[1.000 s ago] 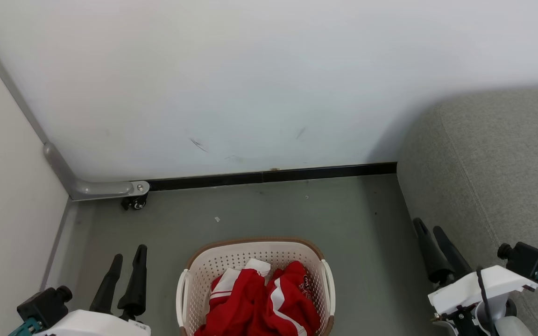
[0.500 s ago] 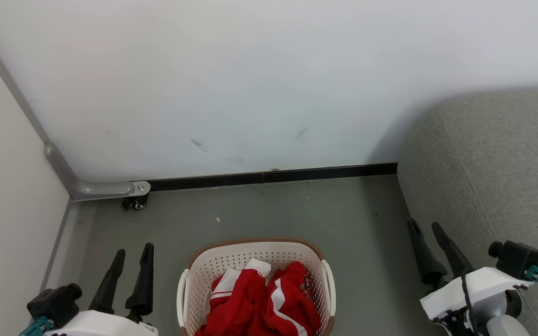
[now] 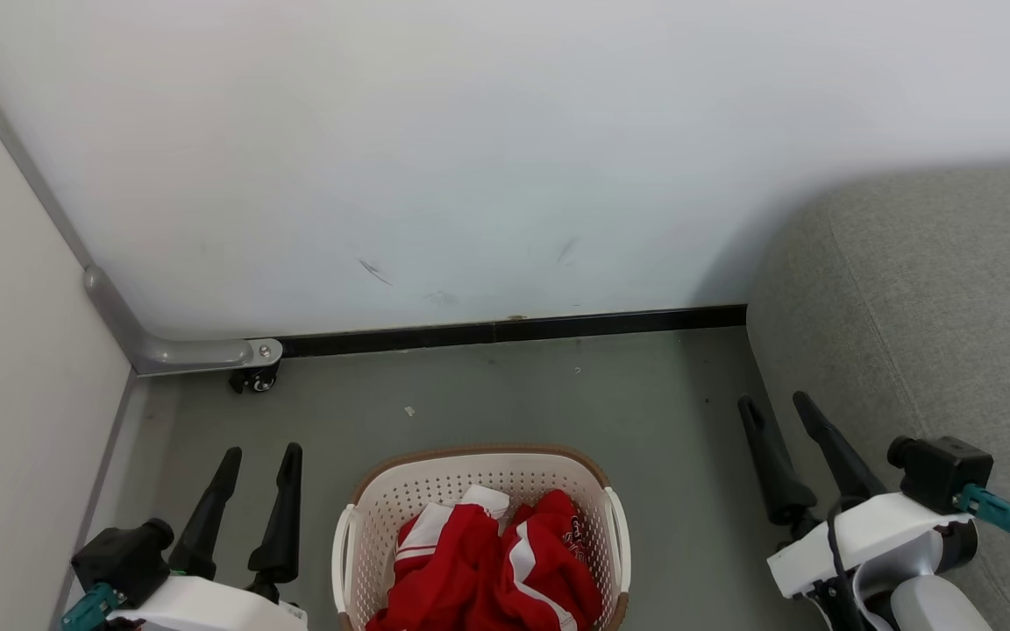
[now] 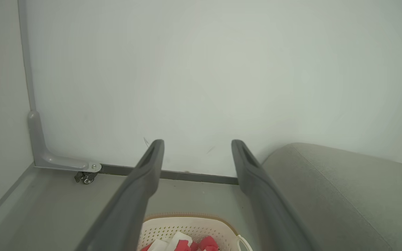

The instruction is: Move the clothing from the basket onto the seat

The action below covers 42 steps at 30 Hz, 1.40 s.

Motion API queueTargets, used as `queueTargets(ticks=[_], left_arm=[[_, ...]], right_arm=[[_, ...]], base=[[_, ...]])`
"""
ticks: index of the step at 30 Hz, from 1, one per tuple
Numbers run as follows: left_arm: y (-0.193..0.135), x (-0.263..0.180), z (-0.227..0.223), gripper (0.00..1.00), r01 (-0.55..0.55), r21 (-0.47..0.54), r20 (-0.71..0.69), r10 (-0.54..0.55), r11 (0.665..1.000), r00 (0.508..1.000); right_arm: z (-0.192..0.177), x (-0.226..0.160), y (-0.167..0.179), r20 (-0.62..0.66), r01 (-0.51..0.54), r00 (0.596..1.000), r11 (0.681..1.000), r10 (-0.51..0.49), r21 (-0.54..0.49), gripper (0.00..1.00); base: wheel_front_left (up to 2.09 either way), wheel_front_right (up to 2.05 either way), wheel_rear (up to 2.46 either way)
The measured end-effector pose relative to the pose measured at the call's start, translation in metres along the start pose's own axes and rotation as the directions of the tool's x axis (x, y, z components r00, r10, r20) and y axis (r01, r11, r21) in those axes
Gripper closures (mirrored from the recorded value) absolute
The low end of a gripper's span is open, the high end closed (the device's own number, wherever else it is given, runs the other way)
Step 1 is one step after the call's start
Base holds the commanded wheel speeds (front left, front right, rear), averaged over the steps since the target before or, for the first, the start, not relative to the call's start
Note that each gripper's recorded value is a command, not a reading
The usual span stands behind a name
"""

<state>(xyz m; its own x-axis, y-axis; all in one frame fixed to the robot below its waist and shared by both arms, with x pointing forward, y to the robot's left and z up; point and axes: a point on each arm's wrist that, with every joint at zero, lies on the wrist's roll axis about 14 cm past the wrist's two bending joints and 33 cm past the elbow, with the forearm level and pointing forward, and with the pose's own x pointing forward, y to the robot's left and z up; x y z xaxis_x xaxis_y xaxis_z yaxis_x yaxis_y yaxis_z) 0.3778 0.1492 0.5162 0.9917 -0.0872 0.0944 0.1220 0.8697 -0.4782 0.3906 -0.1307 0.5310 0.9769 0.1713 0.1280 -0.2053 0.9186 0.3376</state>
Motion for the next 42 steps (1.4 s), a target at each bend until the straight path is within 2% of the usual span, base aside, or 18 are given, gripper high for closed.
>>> queueTargets(ticks=[16,42], left_arm=[[-0.013,0.001,0.004,0.0,0.058,0.169,0.025,-0.064,0.984,0.998],[-0.017,0.002,-0.011,0.0,0.08,0.181,-0.021,-0.077,0.98,0.997]], right_arm=[[0.014,0.005,0.022,0.056,-0.081,0.994,0.977,0.093,-0.196,0.0],[0.018,0.007,0.019,0.07,-0.073,0.994,0.975,0.089,-0.209,0.0]], base=[[0.0,0.0,0.0],[0.0,0.0,0.0]])
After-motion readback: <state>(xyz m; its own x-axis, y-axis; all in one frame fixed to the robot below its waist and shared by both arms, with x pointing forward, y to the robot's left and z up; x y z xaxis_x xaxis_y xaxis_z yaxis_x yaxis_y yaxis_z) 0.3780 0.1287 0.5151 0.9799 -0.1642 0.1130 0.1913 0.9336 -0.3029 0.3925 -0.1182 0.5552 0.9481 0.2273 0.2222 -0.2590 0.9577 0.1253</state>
